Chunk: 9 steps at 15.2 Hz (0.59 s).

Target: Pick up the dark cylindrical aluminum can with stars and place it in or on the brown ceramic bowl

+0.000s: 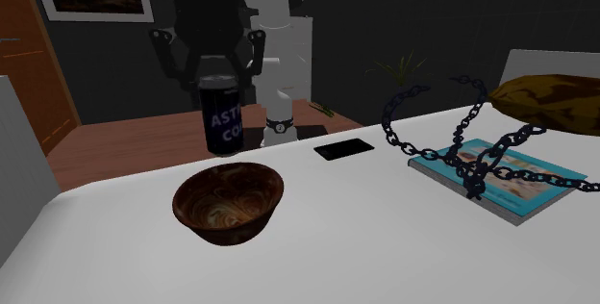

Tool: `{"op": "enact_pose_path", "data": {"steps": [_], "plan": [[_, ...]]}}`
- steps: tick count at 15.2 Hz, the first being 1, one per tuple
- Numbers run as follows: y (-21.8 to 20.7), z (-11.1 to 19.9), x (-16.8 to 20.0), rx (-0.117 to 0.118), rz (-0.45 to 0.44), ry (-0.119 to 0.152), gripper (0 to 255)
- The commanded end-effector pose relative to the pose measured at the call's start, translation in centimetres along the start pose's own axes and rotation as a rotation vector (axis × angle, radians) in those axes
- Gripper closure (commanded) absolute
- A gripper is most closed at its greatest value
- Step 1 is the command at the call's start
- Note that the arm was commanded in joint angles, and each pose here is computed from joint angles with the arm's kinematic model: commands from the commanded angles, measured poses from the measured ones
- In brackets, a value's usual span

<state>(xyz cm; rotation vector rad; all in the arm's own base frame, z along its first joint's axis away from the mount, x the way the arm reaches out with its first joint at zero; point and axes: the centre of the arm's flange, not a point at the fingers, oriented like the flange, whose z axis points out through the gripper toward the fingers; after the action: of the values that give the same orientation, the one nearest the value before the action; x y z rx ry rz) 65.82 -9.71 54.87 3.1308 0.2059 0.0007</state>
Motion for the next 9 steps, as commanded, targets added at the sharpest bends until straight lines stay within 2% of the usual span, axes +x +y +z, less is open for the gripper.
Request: {"op": "enact_pose_path", "data": {"steps": [1, 9], "plan": [[-0.1, 1.0, 0.0, 0.0, 0.0, 0.001, 255], [-0.1, 5.2, 0.0, 0.0, 0.0, 0.001, 255]]}}
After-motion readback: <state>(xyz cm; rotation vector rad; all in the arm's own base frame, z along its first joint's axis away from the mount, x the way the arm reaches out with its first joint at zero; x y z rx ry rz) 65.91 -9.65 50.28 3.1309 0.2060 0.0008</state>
